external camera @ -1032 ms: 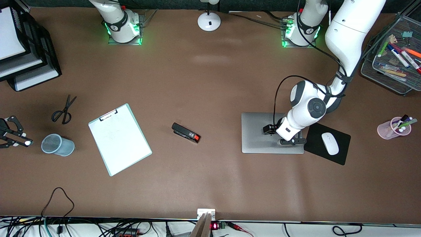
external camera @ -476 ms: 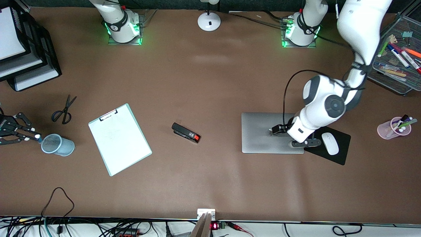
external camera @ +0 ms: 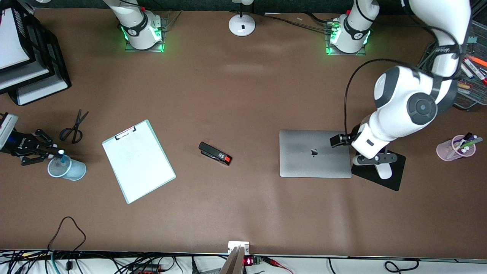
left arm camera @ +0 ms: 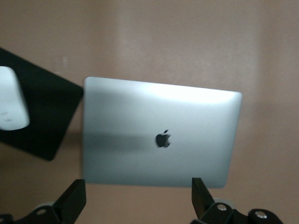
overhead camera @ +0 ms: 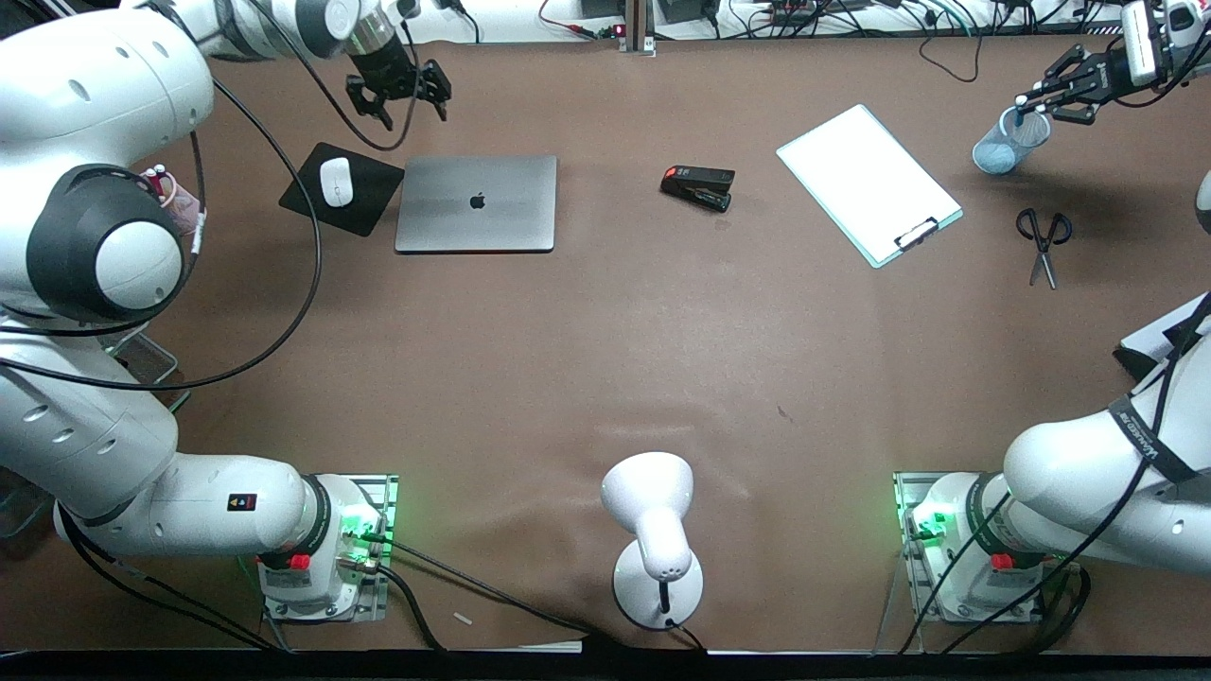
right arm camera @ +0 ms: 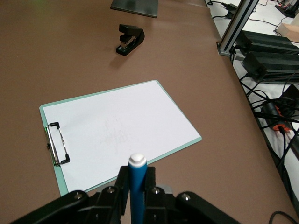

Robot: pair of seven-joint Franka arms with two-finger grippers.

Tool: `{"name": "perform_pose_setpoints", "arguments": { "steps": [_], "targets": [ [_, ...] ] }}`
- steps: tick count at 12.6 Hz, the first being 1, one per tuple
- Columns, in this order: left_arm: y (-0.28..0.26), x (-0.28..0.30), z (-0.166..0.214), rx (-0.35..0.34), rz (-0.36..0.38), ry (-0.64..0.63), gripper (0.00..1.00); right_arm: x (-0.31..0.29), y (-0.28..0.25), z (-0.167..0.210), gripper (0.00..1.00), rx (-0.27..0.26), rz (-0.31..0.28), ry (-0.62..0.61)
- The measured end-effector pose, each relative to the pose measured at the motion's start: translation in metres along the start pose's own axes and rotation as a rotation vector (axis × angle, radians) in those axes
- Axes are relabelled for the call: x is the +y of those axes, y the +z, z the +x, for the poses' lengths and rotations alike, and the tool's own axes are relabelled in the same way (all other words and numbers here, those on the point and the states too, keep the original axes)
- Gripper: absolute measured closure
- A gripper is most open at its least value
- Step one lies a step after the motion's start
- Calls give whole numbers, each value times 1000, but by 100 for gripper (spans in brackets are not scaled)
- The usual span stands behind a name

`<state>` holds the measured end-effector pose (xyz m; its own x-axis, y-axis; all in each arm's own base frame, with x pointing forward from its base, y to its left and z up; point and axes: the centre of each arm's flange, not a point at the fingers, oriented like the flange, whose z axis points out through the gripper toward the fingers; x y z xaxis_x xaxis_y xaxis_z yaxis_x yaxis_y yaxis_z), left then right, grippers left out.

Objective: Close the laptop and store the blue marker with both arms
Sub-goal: 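Hold the marker above the blue cup while the left gripper withdraws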

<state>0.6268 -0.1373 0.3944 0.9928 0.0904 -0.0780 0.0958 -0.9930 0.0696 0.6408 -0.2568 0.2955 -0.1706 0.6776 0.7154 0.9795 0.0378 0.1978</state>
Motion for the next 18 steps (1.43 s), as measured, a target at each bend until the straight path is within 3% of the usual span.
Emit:
{"name": "perform_pose_setpoints", "arguments": {
  "steps": [2,4,9,14,18],
  "targets": [
    [-30,-3,-5,-12,80,28,0,0,-1,-1,82,0,-1,-29],
    [-56,-1,-9,-27,113,37,0,0,-3,-1,82,-2,-4,-60],
    [-119,-4,-14,-50,128,22,0,-4,-4,-14,82,-5,-10,-75],
    [-189,-25,-33,6,127,3,0,-9,-13,-31,82,-15,-27,-60],
    [-218,-48,-44,28,129,87,0,-12,-10,-40,82,-18,-29,-47]
  ]
}}
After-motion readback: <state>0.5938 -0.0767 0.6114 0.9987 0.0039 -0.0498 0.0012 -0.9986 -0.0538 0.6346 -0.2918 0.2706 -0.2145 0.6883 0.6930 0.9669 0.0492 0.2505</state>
